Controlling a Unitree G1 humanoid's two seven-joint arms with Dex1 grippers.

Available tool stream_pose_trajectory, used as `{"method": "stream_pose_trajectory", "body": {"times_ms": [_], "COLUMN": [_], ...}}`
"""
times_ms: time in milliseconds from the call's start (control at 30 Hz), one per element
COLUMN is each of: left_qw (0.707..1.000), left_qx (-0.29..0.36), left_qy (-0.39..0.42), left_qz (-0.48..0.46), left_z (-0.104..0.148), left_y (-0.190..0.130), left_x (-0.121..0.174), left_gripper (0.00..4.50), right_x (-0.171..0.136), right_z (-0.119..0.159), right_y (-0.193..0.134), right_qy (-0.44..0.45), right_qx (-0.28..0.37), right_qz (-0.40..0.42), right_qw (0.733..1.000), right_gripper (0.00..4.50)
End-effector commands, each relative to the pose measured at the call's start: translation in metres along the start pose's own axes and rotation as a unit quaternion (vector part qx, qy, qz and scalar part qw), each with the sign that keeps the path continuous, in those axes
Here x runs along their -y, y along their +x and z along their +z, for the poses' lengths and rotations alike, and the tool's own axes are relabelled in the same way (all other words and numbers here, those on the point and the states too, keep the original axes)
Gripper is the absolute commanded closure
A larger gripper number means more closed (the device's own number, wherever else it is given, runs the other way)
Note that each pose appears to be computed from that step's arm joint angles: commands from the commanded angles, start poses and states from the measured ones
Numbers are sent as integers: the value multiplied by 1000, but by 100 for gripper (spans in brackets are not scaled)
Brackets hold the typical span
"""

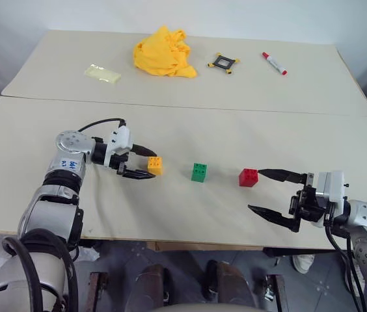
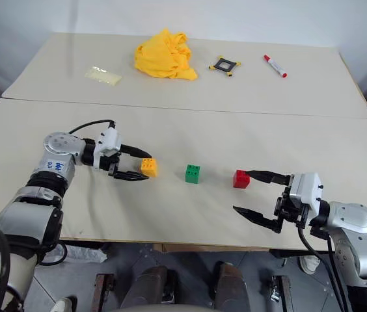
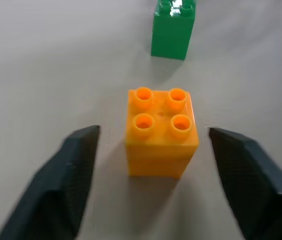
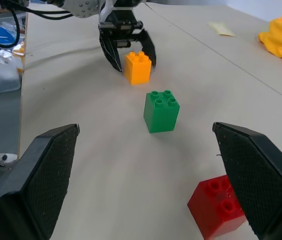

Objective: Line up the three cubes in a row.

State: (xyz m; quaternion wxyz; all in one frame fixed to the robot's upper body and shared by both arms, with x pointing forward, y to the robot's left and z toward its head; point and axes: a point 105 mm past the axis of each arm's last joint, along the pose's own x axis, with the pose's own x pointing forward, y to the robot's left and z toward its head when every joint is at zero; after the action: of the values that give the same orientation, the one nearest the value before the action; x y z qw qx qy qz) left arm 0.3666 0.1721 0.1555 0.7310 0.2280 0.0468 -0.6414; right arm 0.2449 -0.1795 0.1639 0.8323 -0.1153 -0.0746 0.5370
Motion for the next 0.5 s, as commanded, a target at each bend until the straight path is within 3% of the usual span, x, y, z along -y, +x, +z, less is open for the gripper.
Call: {"method": "stream_pose_trajectory", "body": {"times_ms": [33, 167, 300, 500], "left_qw": [999, 998, 994, 985], "left_qx": [46, 26, -42, -40], "left_qy": [9, -1, 12, 22], "left_qz": [-5, 51, 98, 168], "left_z": [19, 5, -17, -15], "left_y": [-32, -76, -99, -110], "left_x": [7, 33, 73, 83], "left_gripper": [4, 4, 4, 4], "right_x": [6, 14, 17, 16], "right_z": [9, 11, 10, 4], "right_y": [-3, -9, -11, -10], "right_qy": [-7, -30, -47, -62], "right_qx": [26, 31, 20, -13], "right_qz": [4, 23, 55, 97], "right_qw": [1000, 999, 997, 993], "right_gripper": [0, 0, 0, 0]}}
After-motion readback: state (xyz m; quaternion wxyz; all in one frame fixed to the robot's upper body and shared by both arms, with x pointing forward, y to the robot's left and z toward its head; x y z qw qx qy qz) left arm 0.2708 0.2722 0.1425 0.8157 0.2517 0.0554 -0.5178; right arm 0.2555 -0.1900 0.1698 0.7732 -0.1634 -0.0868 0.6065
